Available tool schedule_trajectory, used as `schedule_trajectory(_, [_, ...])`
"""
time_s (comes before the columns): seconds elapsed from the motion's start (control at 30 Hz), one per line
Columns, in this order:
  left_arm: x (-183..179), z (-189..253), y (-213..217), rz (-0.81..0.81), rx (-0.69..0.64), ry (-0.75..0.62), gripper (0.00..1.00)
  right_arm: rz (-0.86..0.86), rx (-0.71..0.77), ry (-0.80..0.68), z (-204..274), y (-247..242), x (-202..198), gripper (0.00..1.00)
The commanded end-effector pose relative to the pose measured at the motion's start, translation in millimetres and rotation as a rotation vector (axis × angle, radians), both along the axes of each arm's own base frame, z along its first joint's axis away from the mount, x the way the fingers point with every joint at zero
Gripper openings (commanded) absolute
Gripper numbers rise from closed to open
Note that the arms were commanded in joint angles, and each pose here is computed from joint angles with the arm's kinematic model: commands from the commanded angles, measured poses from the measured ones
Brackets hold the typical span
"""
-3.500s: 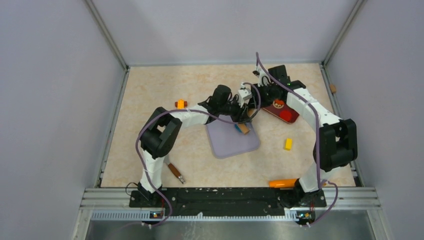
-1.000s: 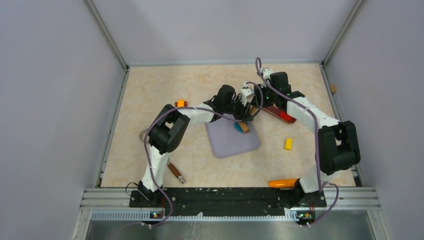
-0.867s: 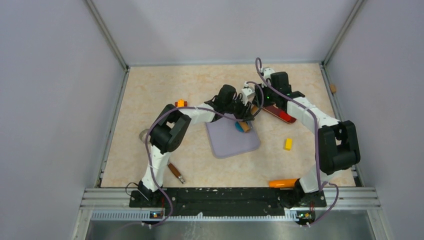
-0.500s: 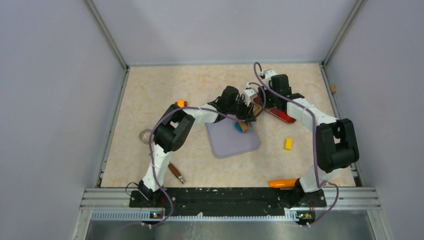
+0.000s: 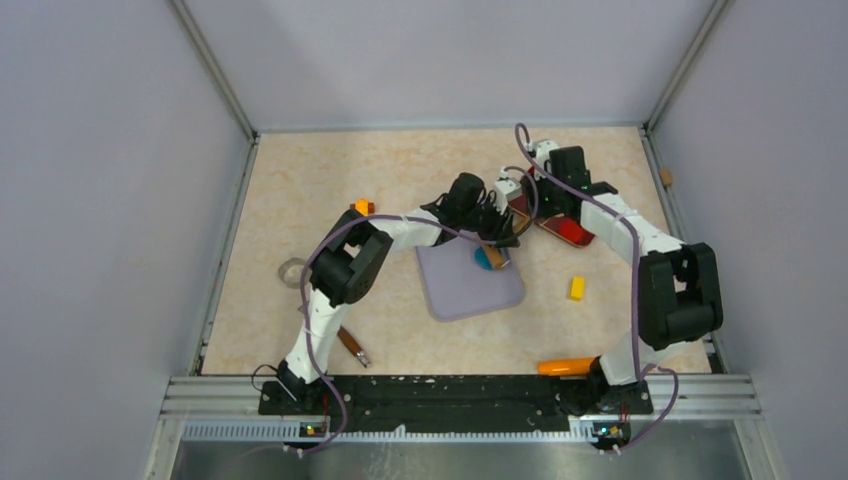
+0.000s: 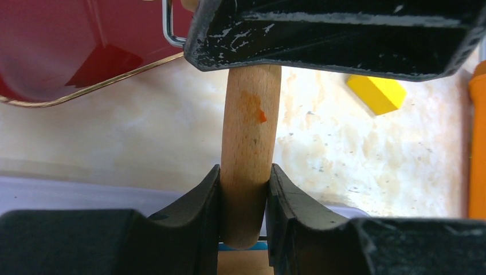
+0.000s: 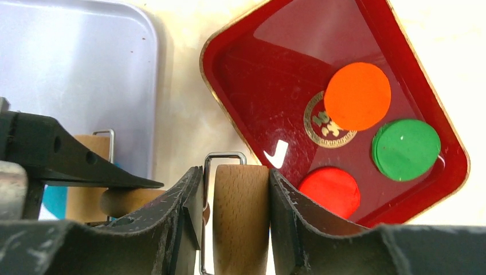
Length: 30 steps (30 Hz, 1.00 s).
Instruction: Roll out the dumpling wrappers from the dough
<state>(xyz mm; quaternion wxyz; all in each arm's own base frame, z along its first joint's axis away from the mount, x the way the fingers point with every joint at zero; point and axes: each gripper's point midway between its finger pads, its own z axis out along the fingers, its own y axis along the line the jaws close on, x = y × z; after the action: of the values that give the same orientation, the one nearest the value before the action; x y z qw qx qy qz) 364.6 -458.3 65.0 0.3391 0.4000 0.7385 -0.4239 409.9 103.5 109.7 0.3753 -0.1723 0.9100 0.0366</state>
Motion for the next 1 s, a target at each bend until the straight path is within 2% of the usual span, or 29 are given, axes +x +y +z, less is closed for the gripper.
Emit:
schedule_trajectory(0.0, [46, 34, 2, 0.17, -0.061, -0.045, 0.0, 0.029, -0.029, 0.156, 14, -16, -52, 0.0])
schedule_trajectory(0.17, [52, 62, 1, 0.178, -0.096, -0.083, 0.0, 0.02, 0.025, 0.133, 42, -13, -54, 0.0])
schedule_trajectory(0.33, [49, 86, 10, 0.169, -0.117, -0.114, 0.0, 0.075, 0.149, 0.125, 71, 5, -63, 0.0])
schedule_trajectory(0.47, [34, 107, 22, 0.14, -0.127, -0.162, 0.0, 0.129, 0.222, 0.144, 85, 18, -74, 0.0])
schedule_trajectory(0.6, [15, 109, 37, 0.083, -0.093, -0.206, 0.0, 0.195, 0.304, 0.165, 97, 34, -83, 0.0])
schedule_trajectory(0.8, [3, 88, 69, 0.076, 0.003, -0.195, 0.0, 0.258, 0.478, 0.205, 117, 62, -92, 0.28])
schedule_trajectory(0.97, [-2, 84, 90, 0.093, 0.019, -0.211, 0.0, 0.262, 0.517, 0.248, 115, 66, -99, 0.62])
